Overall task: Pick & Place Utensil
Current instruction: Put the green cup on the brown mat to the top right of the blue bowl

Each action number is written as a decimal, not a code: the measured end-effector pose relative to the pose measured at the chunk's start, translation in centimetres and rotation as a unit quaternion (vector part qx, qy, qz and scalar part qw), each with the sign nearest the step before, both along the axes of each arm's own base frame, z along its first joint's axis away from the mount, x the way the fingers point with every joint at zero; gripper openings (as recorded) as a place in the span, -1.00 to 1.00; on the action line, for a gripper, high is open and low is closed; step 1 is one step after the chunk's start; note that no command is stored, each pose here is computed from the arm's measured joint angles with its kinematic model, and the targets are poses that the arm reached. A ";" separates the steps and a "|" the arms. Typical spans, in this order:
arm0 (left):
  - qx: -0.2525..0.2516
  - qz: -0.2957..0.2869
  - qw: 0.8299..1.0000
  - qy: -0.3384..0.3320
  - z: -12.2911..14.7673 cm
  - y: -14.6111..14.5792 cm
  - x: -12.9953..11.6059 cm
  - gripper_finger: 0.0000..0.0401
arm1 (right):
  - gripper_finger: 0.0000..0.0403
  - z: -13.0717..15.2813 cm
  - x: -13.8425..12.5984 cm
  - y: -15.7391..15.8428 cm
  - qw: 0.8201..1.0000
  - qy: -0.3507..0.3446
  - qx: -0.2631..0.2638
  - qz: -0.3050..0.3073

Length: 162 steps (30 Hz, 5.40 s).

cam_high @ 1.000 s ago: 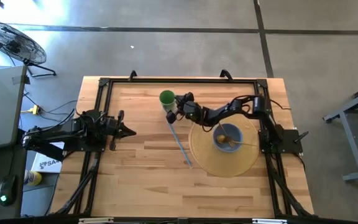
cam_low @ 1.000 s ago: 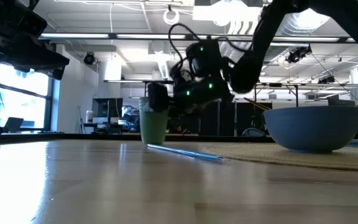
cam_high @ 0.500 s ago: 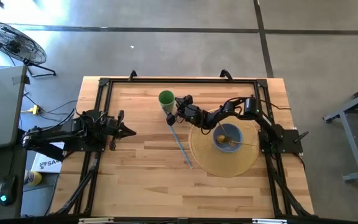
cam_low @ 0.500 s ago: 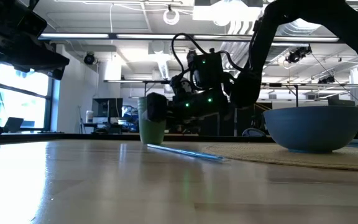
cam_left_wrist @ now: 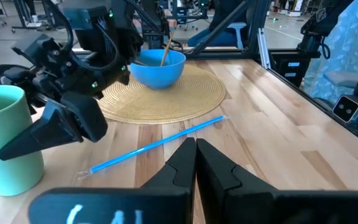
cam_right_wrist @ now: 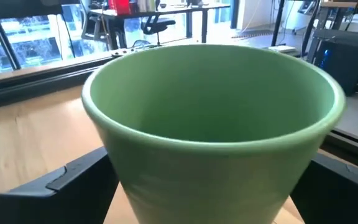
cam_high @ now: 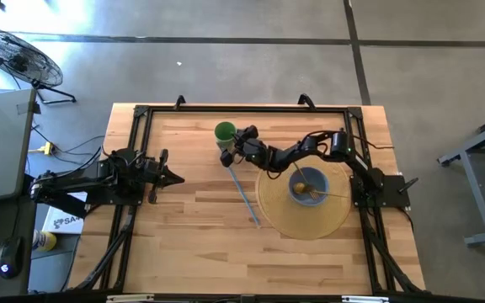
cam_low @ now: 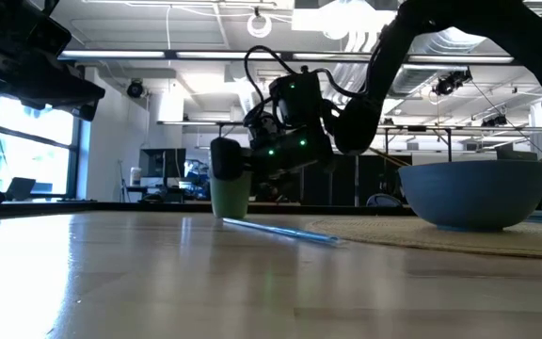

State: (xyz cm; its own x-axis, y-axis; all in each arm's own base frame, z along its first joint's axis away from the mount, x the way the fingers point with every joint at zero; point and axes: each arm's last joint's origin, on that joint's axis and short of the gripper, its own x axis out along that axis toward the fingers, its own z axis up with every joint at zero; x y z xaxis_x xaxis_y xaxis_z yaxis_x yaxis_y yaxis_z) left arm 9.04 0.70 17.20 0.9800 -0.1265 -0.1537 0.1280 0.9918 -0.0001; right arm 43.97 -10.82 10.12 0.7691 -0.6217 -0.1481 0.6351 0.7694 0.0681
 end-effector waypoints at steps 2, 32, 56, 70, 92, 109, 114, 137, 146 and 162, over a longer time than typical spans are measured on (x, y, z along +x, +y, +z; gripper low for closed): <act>0.000 0.000 1.000 0.000 0.0 0.0 0.0 -0.95 | 0.97 0.0 0.0 -0.2 1.000 0.003 -0.002 -0.001; 0.000 0.000 1.000 0.000 0.0 0.0 0.0 -0.95 | 0.71 9.5 -0.9 5.4 0.998 0.031 -0.056 0.027; 0.000 0.000 1.000 0.000 0.0 0.0 0.0 -0.95 | 0.71 19.1 -15.1 13.0 0.942 0.208 -0.109 -0.239; 0.000 0.000 1.000 0.000 0.0 0.0 0.0 -0.95 | 0.74 19.7 -22.8 13.3 0.926 0.269 0.025 -0.264; 0.000 0.000 1.000 0.000 0.0 0.0 0.0 -0.95 | 0.74 15.2 -30.4 10.2 0.921 0.235 0.143 -0.276; 0.000 0.000 1.000 0.000 0.0 0.0 0.0 -0.95 | 0.74 11.3 -32.6 6.9 0.960 0.165 0.166 -0.156; 0.000 0.000 1.000 0.000 0.0 0.0 0.0 -0.95 | 0.74 9.6 -32.7 6.1 0.959 0.159 0.165 -0.165; 0.000 0.000 1.000 0.000 0.0 0.0 0.0 -0.95 | 0.74 3.5 -33.1 6.1 0.964 0.137 0.145 -0.175; 0.000 0.000 1.000 0.000 0.0 0.0 0.0 -0.95 | 0.74 3.6 -33.3 6.8 0.967 0.152 0.113 -0.173; 0.000 0.000 1.000 0.000 0.0 0.0 0.0 -0.95 | 0.74 4.3 -34.5 8.8 0.979 0.093 0.065 -0.168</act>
State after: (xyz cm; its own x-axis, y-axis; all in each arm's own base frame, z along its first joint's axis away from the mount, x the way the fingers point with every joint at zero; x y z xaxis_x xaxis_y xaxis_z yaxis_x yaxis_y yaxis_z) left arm 9.04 0.70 17.20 0.9800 -0.1265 -0.1537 0.1280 0.9918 -0.0003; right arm 9.47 -1.97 14.38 0.4766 -0.8018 -0.3605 0.8615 0.5077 0.0097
